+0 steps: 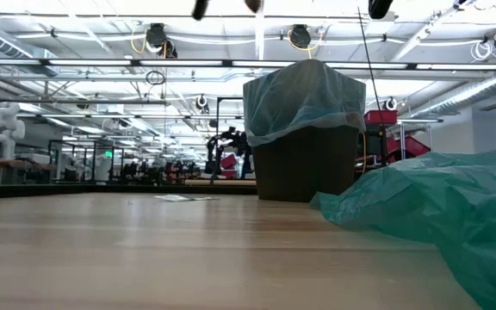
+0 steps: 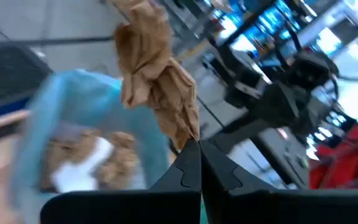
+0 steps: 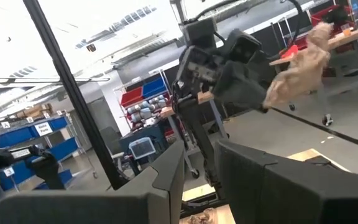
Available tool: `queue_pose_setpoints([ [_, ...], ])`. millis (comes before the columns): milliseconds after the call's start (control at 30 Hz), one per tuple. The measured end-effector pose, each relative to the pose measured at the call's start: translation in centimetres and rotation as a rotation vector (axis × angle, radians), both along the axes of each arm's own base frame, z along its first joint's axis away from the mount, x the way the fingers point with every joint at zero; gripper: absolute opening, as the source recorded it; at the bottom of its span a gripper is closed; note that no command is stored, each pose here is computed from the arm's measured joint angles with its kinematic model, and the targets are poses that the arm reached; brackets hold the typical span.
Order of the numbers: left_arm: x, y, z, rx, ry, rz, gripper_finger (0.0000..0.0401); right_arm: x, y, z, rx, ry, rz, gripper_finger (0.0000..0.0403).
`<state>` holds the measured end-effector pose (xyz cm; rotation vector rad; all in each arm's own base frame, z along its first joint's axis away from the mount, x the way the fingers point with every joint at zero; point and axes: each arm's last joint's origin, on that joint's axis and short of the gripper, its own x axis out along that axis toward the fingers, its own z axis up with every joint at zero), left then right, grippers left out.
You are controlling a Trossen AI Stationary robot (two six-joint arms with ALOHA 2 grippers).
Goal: Place trash/remove bag and relplace
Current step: Put the brown napkin into the black trash bin
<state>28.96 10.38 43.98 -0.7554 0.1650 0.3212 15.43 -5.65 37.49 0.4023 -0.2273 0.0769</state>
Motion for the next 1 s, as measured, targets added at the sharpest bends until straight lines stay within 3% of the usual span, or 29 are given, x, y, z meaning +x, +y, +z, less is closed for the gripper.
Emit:
queue_pose_setpoints([
  [233, 6.1, 0.2, -3.8, -0.058, 0.107, -0.131, 0.0, 0.0, 0.0, 0.1, -0.005, -0.013, -0.001, 0.0084],
  [433, 9.6, 1.5, -8.1, -0.112, 0.215, -0.132, 0.0, -0.1, 0.0, 0.2, -0.011, -0.025, -0.002, 0.0084],
  [633, 11.2, 1.9, -8.9, -0.085, 0.218, -0.205, 0.0017, -0.1, 0.0, 0.3, -0.013, -0.027, -0.002, 0.0084],
  [1000, 11.0, 2.1, -6.8, -0.014, 0.17, -0.237, 0.014, 0.0, 0.0, 0.2, -0.022, -0.025, -0.005, 0.0084],
])
